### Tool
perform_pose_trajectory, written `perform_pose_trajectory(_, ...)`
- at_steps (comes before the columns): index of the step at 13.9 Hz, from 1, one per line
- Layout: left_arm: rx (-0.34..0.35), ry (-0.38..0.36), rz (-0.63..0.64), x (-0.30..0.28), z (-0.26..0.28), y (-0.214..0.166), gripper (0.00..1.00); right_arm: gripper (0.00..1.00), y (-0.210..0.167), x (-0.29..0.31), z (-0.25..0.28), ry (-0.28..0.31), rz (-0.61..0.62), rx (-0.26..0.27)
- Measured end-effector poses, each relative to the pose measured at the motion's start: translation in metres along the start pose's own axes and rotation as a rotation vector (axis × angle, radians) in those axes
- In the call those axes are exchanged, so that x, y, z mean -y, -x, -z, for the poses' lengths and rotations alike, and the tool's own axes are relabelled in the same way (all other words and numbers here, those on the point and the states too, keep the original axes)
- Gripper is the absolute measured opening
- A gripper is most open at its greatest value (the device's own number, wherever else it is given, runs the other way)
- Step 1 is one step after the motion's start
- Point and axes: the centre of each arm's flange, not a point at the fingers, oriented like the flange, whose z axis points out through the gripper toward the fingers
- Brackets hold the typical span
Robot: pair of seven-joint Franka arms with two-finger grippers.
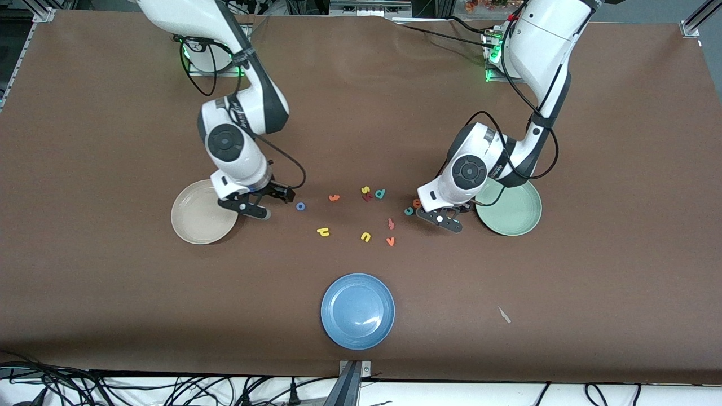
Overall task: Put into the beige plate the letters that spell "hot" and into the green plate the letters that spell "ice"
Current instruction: 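Grasp the red letter with the left gripper while the right gripper reaches the ring, then drop the red letter while the right gripper grasps the blue ring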
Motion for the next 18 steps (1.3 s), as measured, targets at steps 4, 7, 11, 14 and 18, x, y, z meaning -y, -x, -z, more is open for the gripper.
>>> perform_pose_trajectory(4,0.003,-0.001,0.008,0.005,-0.005,0.000,0.32,1.00,0.011,0.015,-0.026,-0.066,-0.070,0.038)
perform_pose_trajectory(7,-0.007,-0.003,0.012,0.008,-0.005,-0.002,0.21,1.00,0.019,0.023,-0.043,-0.068,-0.049,0.036)
perform_pose_trajectory(11,-0.040,0.000,0.052,0.033,0.015,-0.011,0.07,1.00,0.019,0.025,-0.052,-0.073,0.025,0.018)
perform_pose_trajectory(14,-0.003,0.000,0.111,0.073,0.061,-0.006,0.07,1.00,0.013,0.025,-0.060,-0.072,0.061,0.006)
perform_pose_trajectory(18,0.113,0.005,0.178,0.116,0.084,0.022,0.07,0.96,0.010,0.029,-0.065,-0.072,0.094,0.002)
